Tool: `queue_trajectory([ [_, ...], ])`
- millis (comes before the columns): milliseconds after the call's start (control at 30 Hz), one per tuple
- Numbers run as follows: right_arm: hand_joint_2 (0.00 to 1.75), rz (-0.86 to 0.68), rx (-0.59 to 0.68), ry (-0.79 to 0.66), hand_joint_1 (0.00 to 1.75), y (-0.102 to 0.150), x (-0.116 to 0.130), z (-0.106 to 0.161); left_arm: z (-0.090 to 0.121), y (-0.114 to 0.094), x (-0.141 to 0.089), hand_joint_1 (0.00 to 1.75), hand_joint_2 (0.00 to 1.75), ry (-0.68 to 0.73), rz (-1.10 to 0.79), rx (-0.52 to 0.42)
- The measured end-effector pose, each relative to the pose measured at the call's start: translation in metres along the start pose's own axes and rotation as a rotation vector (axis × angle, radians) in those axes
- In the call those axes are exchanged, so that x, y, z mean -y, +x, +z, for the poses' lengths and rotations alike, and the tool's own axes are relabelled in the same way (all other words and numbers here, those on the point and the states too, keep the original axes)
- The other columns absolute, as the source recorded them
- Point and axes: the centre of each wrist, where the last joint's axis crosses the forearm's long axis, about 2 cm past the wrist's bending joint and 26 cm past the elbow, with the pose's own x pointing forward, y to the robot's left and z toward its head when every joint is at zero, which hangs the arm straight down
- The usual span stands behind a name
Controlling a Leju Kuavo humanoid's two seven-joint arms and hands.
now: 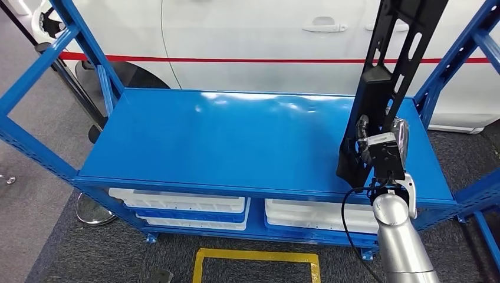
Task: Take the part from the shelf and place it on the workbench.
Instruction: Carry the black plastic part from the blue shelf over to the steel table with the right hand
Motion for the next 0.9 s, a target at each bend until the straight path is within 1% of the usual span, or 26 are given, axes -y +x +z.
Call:
queue_trajectory([
  [400,1.75,0.001,0.017,-0.002,1.75,0.0038,-0.002,-0.0045,-0.0034,0.0051,0.0004,0.0,1.75,-0.005,-0.013,-0.01],
  [900,1.75,-0.003,0.018,0.0,1.75,0.0051,-0.0039,-0.0051,-0.0029,0.0044,0.0012,0.0,1.75,-0.004,-0.011,-0.023],
])
